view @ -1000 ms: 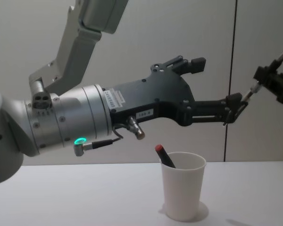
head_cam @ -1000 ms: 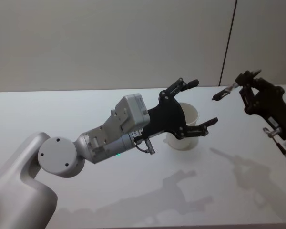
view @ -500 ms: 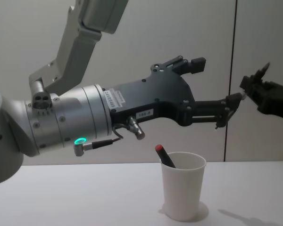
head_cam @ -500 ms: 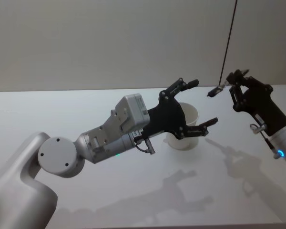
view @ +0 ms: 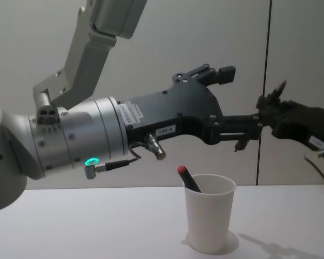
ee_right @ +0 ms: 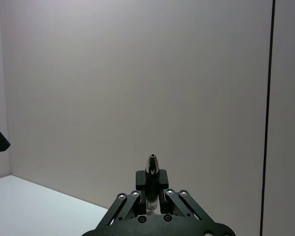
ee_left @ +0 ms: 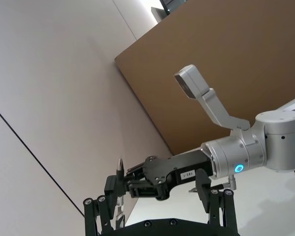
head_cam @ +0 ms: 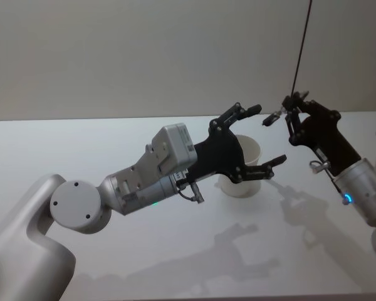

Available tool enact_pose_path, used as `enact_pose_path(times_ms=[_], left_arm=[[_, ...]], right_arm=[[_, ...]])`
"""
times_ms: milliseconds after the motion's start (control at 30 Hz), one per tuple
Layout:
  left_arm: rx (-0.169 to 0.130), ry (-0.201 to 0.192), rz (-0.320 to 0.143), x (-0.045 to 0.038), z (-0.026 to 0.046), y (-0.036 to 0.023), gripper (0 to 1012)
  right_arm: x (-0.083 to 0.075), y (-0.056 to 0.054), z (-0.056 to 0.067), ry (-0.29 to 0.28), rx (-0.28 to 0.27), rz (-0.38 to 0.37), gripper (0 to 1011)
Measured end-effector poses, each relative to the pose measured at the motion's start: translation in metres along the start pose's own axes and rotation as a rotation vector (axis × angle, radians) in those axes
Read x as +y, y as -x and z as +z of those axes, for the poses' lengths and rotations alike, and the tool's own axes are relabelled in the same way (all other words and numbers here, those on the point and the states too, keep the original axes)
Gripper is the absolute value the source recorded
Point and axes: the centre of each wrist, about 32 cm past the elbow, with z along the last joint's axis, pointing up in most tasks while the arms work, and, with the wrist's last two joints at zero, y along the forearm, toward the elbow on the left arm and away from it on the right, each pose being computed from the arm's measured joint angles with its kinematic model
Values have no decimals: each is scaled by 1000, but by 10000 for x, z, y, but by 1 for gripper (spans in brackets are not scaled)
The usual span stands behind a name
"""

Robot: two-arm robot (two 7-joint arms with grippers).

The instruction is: Place the pen into the pen holder.

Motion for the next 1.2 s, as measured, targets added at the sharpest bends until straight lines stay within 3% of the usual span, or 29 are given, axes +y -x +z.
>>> enact_pose_path(times_ms=[567, 967, 1200], left_arm=[[0, 0, 0, 0, 0, 0, 1000], [0, 0, 0, 0, 0, 0, 1000], [0, 0, 0, 0, 0, 0, 1000]], right_arm=[[200, 176, -137, 35, -77, 1, 130], [291, 246, -196, 66, -125, -3, 130], [326, 264, -208, 93, -125, 1, 130]])
